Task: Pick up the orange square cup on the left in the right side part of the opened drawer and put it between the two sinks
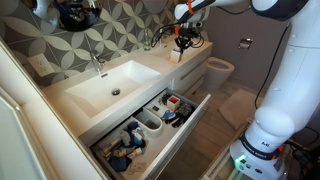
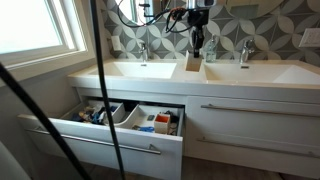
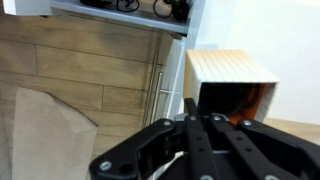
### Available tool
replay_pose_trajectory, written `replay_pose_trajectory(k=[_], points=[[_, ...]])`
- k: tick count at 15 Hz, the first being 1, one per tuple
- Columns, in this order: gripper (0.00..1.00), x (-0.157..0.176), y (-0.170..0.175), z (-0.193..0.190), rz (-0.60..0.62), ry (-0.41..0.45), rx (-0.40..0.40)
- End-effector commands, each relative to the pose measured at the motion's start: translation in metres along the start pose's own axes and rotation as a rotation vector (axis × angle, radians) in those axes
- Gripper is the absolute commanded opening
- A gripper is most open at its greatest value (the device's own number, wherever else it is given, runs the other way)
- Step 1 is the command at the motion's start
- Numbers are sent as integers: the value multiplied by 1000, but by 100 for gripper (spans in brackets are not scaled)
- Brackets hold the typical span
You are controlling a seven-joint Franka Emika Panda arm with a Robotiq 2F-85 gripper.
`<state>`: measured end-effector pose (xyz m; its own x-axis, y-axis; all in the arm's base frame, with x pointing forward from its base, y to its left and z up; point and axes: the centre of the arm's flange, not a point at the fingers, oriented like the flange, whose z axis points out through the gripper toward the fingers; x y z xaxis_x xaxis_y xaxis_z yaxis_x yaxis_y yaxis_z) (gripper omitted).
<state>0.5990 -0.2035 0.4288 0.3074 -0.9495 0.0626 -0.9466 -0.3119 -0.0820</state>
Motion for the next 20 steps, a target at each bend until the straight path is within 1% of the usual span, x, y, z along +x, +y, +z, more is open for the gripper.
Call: replay_pose_trajectory(k=[1,9,12,14,20], points=[[2,2,-17,0,28,7,3],[2,2,-80,4,74,56,25],[2,-1,-103,17,86,87,41],[2,-3,-116,27,81,91,35],[2,-12,-144,52,31,108,23]])
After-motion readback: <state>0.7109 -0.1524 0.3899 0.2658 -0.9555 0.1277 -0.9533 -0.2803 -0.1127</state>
